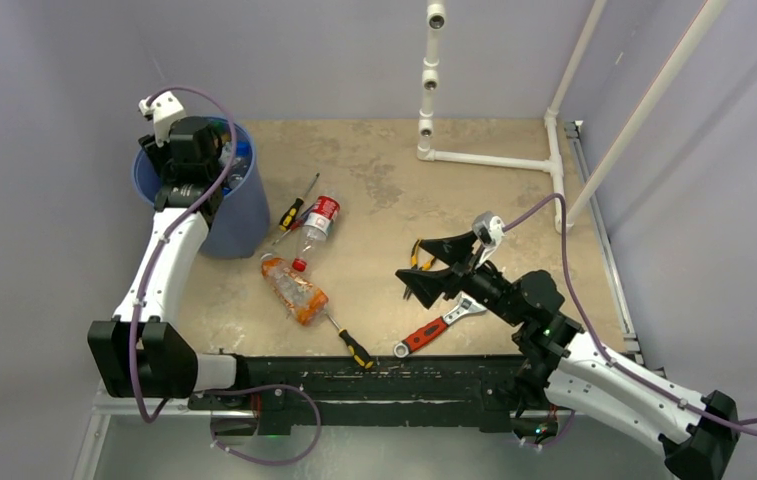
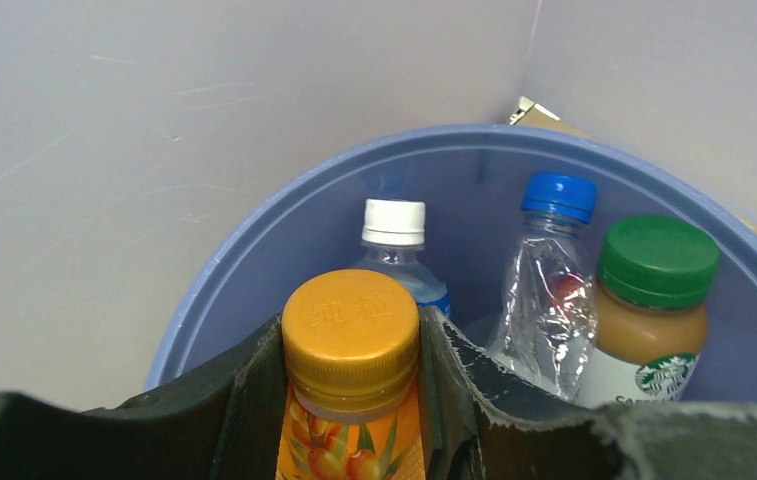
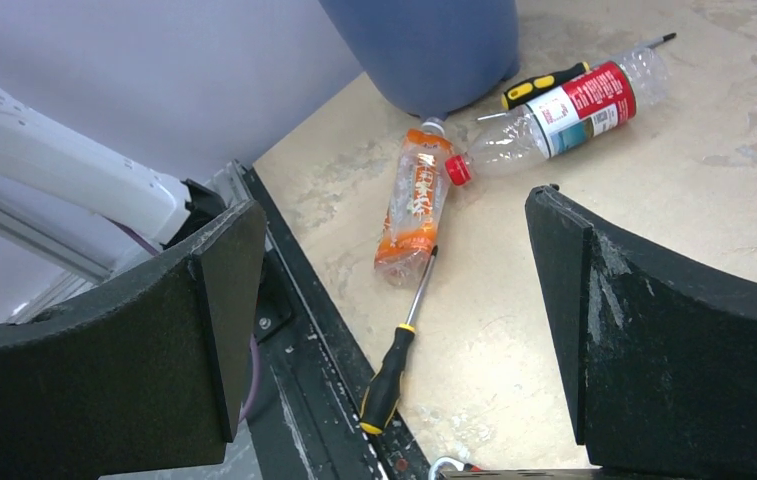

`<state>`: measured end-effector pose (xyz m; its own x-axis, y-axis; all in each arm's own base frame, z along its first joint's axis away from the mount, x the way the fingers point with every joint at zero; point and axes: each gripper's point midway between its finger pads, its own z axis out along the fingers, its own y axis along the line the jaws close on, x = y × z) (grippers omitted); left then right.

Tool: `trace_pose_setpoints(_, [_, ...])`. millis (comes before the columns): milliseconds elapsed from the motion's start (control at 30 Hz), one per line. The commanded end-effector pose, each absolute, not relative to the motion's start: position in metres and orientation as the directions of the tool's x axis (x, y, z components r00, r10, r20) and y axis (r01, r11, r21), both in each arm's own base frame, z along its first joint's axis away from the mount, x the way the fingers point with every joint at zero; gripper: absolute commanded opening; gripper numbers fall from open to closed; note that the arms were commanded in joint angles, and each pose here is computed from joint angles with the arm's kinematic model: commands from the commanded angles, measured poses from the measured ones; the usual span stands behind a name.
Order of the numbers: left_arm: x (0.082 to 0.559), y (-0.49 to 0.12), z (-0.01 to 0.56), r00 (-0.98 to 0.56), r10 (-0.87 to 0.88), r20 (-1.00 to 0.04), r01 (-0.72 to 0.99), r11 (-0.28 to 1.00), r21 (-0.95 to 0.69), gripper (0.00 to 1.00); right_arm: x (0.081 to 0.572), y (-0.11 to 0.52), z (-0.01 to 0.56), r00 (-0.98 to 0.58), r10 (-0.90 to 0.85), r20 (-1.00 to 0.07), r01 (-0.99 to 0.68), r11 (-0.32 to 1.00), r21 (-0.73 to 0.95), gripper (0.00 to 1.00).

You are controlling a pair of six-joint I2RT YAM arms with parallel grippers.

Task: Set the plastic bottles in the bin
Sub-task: Place the plastic bottle in the trash bin, then pick up the plastic bottle at the center of the board.

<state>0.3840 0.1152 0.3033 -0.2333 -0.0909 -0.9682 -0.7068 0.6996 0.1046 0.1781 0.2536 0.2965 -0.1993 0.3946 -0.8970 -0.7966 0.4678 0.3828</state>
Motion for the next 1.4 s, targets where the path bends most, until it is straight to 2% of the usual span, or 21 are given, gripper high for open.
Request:
trace_pose_setpoints(0, [0.381, 0.106, 0.238, -0.335, -0.196, -0.922, -0.678, 0.729, 0.092, 0.0, 0.18, 0.256, 0.301, -0.172, 0.394, -0.903, -0.805, 0.472, 0.359, 0.99])
trace_pose_setpoints(100, [0.379, 0.105, 0.234, -0.338, -0.207, -0.918, -0.677, 0.731, 0.084, 0.01, 0.181, 0.256, 0.299, -0.177, 0.386, -0.905, -0.802, 0.477, 0.36, 0.99])
trace_pose_setpoints(233, [0.381, 0.101, 0.26, -0.284, -0.219, -0.933, -0.666, 0.745, 0.028, 0.47, 0.183, 0.257, 0.297, -0.181, 0.38, -0.907, -0.796, 0.486, 0.362, 0.99])
trace_pose_setpoints(267, [0.381, 0.101, 0.27, -0.265, -0.224, -0.938, -0.667, 0.745, 0.01, 0.56, 0.184, 0.257, 0.297, -0.181, 0.38, -0.907, -0.794, 0.488, 0.362, 0.99])
trace_pose_setpoints(467, [0.376, 0.1, 0.312, -0.179, -0.236, -0.955, -0.67, 0.74, -0.057, 0.9, 0.187, 0.257, 0.3, -0.178, 0.39, -0.904, -0.788, 0.494, 0.368, 0.99])
trace_pose_setpoints(767, [0.352, 0.083, 0.386, -0.004, -0.233, -0.972, -0.612, 0.77, -0.182, 0.96, 0.19, 0.258, 0.3, -0.18, 0.388, -0.904, -0.781, 0.502, 0.371, 0.99])
trace_pose_setpoints(833, [0.343, 0.069, 0.409, 0.051, -0.256, -0.965, -0.541, 0.806, -0.242, 0.98, 0.192, 0.26, 0.298, -0.187, 0.386, -0.903, -0.777, 0.504, 0.376, 0.99])
trace_pose_setpoints(933, [0.341, 0.022, 0.425, 0.048, -0.316, -0.948, -0.305, 0.899, -0.315, 0.99, 0.201, 0.271, 0.287, -0.231, 0.368, -0.9, -0.759, 0.511, 0.404, 0.99])
trace_pose_setpoints(1033, [0.336, -0.027, 0.422, -0.039, -0.343, -0.939, -0.057, 0.939, -0.34, 0.99, 0.213, 0.29, 0.27, -0.284, 0.305, -0.909, -0.749, 0.522, 0.409, 0.99])
trace_pose_setpoints(1100, [0.33, -0.048, 0.409, -0.105, -0.346, -0.932, 0.041, 0.935, -0.352, 0.99, 0.216, 0.312, 0.248, -0.345, 0.221, -0.912, -0.767, 0.494, 0.41, 0.98])
trace_pose_setpoints(1267, [0.317, -0.068, 0.353, -0.23, -0.339, -0.912, 0.111, 0.922, -0.371, 0.99, 0.213, 0.359, 0.197, -0.443, 0.051, -0.895, -0.794, 0.443, 0.417, 0.96])
trace_pose_setpoints(1367, [0.308, -0.067, 0.334, -0.228, -0.344, -0.911, 0.106, 0.921, -0.374, 0.99, 0.209, 0.388, 0.178, -0.437, -0.035, -0.899, -0.816, 0.437, 0.379, 0.97])
